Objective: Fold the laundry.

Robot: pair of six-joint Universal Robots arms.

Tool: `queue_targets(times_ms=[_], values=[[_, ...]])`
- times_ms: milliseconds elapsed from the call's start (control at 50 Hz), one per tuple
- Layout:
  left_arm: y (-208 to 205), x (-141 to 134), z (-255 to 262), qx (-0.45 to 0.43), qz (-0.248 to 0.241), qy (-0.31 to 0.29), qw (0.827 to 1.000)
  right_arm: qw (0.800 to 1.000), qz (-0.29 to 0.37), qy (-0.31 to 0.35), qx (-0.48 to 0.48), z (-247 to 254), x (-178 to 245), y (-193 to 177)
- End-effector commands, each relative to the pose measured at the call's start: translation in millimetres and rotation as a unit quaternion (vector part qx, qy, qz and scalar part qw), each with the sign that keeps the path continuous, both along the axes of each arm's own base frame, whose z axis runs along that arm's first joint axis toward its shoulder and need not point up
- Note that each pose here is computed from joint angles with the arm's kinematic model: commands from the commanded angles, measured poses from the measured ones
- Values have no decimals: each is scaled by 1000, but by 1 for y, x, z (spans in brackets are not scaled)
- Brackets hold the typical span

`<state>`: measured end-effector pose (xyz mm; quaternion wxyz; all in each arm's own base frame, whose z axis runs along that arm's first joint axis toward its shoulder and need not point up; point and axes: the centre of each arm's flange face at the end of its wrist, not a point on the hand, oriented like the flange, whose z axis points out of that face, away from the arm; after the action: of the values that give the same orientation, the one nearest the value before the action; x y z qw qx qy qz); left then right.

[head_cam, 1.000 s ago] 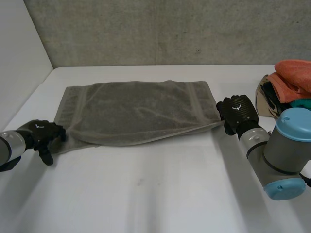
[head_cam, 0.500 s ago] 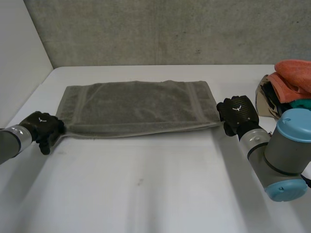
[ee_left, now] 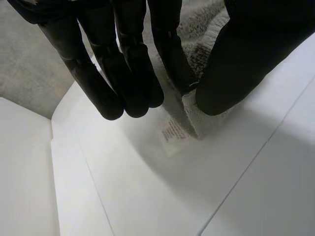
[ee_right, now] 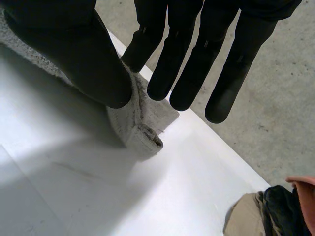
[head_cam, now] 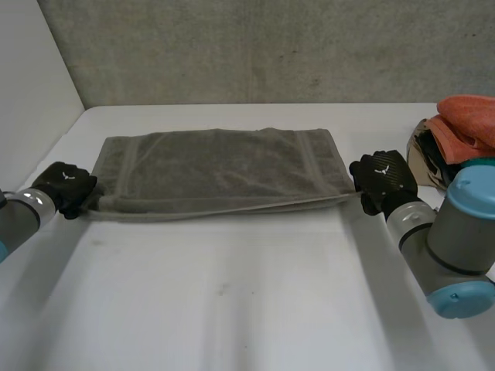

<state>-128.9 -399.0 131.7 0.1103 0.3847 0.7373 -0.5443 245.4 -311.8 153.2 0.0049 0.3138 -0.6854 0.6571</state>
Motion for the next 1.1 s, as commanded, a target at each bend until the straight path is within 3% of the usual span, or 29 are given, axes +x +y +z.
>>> queue_targets(times_ms=[20, 100, 180, 220, 280, 360, 540, 680, 920, 1020, 1100], values=[[30, 1, 31, 36, 0, 22, 999, 996, 22, 69, 58, 16, -12, 14], [61, 0, 49, 81, -9, 15, 997, 975, 61, 168, 133, 15, -25, 36], [102, 3, 59, 171, -22, -20, 985, 929, 99, 274, 229, 20, -54, 65], [114, 5, 62, 203, -33, -31, 978, 919, 112, 293, 241, 23, -60, 69], [127, 4, 68, 239, -58, -47, 968, 925, 123, 297, 204, 29, -57, 66], [118, -6, 73, 211, -72, -43, 974, 943, 108, 270, 161, 33, -48, 54], [72, -30, 69, 162, -31, 66, 984, 972, 48, 171, 155, 23, -32, 19], [68, -30, 68, 147, -23, 80, 986, 983, -20, 82, 165, 19, -38, -9], [53, -24, 53, 120, 5, 33, 992, 983, -18, 94, 159, 21, -41, -10], [28, -36, 57, 57, -3, 35, 998, 990, -8, 96, 106, 31, -38, -26], [-5, -45, 68, -25, 25, 60, 998, 995, -18, 84, 48, 28, -33, -52]])
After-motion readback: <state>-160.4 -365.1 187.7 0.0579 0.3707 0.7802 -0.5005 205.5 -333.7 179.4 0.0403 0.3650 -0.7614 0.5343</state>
